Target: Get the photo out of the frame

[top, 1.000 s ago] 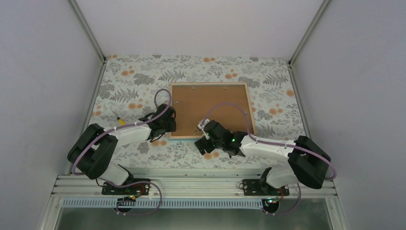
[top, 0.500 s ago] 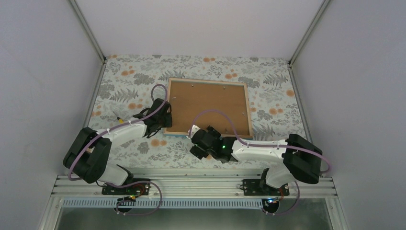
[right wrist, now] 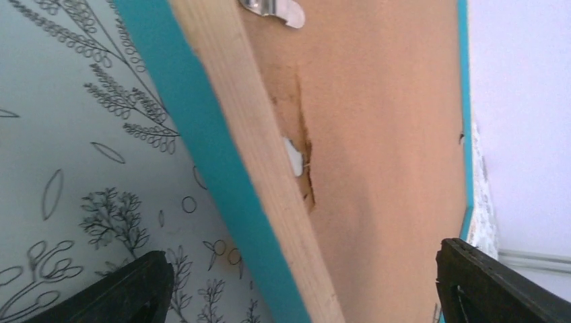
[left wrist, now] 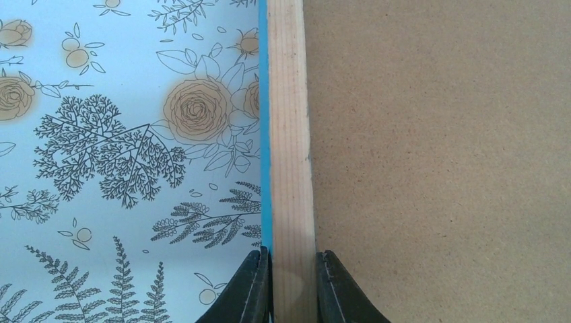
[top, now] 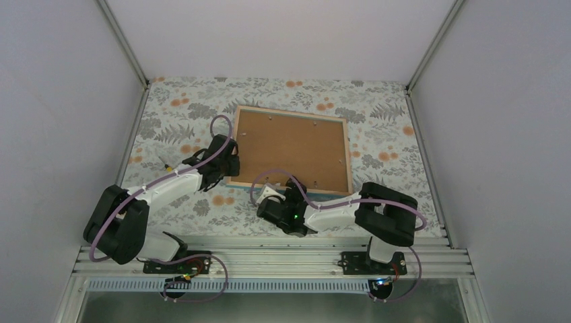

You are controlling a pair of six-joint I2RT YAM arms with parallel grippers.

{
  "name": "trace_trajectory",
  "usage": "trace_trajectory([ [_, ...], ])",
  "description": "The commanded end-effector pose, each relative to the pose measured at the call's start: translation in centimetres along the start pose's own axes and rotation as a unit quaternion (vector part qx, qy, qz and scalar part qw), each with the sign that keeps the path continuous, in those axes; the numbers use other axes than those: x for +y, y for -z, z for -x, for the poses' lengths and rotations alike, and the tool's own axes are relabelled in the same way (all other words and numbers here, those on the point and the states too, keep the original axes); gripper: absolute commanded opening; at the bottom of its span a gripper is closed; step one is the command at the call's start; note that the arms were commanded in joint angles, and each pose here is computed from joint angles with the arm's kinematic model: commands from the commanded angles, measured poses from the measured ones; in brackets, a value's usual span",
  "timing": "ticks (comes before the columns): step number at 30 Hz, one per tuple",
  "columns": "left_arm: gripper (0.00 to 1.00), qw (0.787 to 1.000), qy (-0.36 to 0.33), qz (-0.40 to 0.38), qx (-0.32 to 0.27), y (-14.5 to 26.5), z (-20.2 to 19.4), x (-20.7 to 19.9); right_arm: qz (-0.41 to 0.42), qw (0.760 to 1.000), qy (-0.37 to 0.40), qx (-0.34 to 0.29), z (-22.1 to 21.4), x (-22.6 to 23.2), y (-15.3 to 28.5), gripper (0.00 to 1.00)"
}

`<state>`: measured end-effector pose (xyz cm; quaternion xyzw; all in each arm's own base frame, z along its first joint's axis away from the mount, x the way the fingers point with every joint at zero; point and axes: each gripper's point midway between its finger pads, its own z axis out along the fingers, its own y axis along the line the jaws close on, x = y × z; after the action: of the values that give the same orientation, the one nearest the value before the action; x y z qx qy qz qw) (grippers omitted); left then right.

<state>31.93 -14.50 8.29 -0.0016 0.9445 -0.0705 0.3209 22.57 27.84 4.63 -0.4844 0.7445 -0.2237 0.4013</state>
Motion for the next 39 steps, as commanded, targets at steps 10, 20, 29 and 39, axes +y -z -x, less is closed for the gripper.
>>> trace_trajectory([
  [10,0.11,0.998,0.001,-0.04,-0.052,2.2,3.9,-1.9,-0.11,0.993,0.044,-0.01,0.7,-1.7,-2.0,0.72],
  [20,0.11,0.998,0.001,-0.056,-0.042,2.0,3.4,-2.4,-0.154,0.988,0.034,0.003,0.6,-2.7,-2.6,0.51],
  [29,0.14,0.998,0.008,-0.051,-0.045,2.3,3.2,-1.8,-0.168,0.986,0.025,0.001,1.4,-4.4,-1.5,0.23],
  [39,0.3,0.991,0.062,-0.068,-0.094,5.8,5.0,-0.4,-0.171,0.985,0.002,-0.021,3.1,-7.6,1.4,0.04],
])
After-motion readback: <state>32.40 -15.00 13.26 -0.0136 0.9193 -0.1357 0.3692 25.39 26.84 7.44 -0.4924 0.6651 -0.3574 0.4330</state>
